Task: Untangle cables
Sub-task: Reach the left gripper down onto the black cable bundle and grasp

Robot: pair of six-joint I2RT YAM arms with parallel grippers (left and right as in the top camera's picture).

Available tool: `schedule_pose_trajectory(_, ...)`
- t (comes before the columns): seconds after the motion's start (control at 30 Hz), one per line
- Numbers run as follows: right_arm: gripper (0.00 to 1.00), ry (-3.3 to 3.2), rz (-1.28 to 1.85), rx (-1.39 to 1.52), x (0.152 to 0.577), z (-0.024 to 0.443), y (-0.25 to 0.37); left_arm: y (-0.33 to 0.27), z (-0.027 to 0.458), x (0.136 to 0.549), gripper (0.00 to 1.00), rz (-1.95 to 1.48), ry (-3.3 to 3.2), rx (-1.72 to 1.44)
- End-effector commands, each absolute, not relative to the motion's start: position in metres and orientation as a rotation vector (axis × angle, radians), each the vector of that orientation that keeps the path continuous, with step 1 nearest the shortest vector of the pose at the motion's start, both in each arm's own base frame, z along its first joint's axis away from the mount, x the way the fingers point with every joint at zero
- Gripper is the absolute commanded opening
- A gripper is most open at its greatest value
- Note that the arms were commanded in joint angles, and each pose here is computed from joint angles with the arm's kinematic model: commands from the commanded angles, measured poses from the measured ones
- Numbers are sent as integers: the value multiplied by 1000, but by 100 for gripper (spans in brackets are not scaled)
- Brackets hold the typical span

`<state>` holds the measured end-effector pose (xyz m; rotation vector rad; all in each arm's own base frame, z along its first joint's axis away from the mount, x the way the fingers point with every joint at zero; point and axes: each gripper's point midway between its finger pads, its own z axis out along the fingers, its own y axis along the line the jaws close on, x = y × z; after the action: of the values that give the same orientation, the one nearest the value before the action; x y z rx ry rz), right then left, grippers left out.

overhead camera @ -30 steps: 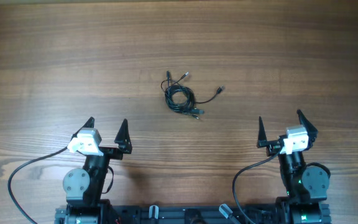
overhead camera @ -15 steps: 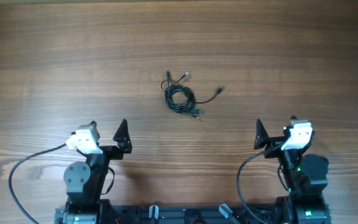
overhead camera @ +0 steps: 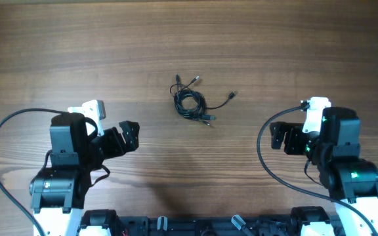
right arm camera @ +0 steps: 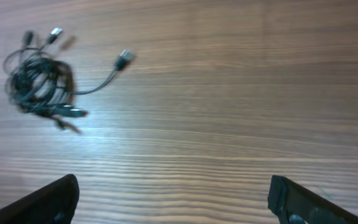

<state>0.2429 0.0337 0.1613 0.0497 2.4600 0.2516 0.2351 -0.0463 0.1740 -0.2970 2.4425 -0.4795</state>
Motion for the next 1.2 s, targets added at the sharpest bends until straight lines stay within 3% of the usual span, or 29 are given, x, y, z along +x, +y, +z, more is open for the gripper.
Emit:
schedule_pose_trajectory(0.0,100,2434,410,0,244,175,54,-54,181,229,100,-549,2461,-287)
schedule_pose_trajectory(0.13,100,2410,408,-5,248,179,55,-54,191,240,100,-550,2400,-266)
schedule_pose_trajectory(0.2,100,2408,408,-3,248,180,54,-54,211,262,100,-580,2282,-292)
schedule_pose_trajectory(0.23,100,2408,407,-4,249,180,54,-54,229,282,94,-621,2188,-337)
schedule_pose_trajectory(0.37,100,2386,409,1,252,183,55,-42,226,324,89,-545,2225,-422)
schedule_pose_trajectory(0.53,100,2378,416,29,255,185,54,-69,168,358,89,-569,2422,-433)
schedule_pose_trajectory(0.8,100,2378,418,32,255,185,54,-163,62,361,83,-691,2681,-598)
schedule_pose_trajectory(1.1,100,2378,417,32,255,185,54,-202,18,349,72,-507,2727,-524)
schedule_pose_trajectory(1.17,100,2378,417,31,255,185,54,-206,16,343,63,-476,2738,-499)
